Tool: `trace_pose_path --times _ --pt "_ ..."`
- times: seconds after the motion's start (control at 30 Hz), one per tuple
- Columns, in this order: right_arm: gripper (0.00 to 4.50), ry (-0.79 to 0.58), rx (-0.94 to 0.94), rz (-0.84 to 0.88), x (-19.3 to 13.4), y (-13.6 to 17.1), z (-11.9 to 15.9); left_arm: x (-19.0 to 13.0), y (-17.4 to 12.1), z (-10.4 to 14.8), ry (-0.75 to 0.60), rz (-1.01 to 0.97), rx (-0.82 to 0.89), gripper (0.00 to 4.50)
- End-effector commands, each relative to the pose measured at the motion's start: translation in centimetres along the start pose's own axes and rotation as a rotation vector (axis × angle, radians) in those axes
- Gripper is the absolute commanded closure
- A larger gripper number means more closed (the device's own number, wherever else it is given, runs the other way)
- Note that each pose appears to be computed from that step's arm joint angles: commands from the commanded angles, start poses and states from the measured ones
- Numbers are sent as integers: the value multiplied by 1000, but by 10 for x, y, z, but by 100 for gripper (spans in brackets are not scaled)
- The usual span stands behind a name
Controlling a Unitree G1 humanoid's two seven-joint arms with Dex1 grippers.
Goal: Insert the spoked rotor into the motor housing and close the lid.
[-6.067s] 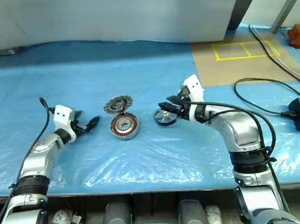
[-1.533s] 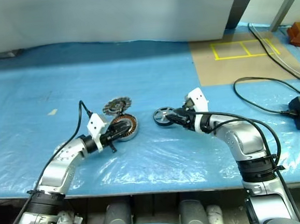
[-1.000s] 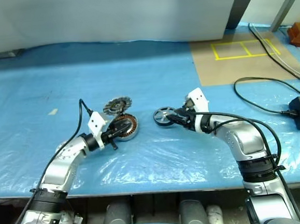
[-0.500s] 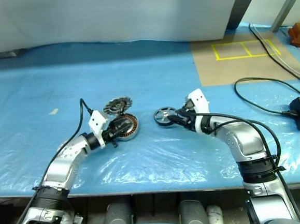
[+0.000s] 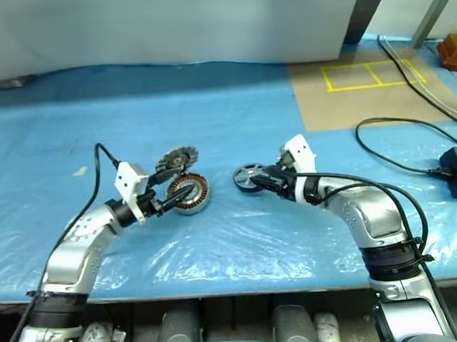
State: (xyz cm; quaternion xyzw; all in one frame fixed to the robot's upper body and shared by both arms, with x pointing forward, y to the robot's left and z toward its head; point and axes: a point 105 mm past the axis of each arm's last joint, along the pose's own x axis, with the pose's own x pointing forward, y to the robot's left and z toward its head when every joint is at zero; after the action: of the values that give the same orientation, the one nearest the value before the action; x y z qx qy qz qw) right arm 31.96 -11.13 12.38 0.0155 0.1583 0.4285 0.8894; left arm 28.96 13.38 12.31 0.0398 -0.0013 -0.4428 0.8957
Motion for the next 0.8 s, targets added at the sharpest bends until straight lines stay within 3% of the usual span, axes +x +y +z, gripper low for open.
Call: trace_pose_path --times 0.03,0.1,0.27,0.43,0.57,0.8 --pt "232 -78 -79 116 1 22 32 -24 -12 10 -13 -32 -48 114" --pt "277 -99 -89 173 8 33 41 -43 1 -1 36 58 -45 113" --pt "446 -72 -127 255 42 48 41 -78 41 -10 50 325 2 113" --pt "446 -9 -161 252 76 44 28 -76 28 -11 44 319 -2 113" --pt "446 21 -215 303 99 64 19 -76 19 -15 59 313 -17 113" --pt "446 -13 -239 321 126 71 23 -72 18 -19 61 333 -20 113"
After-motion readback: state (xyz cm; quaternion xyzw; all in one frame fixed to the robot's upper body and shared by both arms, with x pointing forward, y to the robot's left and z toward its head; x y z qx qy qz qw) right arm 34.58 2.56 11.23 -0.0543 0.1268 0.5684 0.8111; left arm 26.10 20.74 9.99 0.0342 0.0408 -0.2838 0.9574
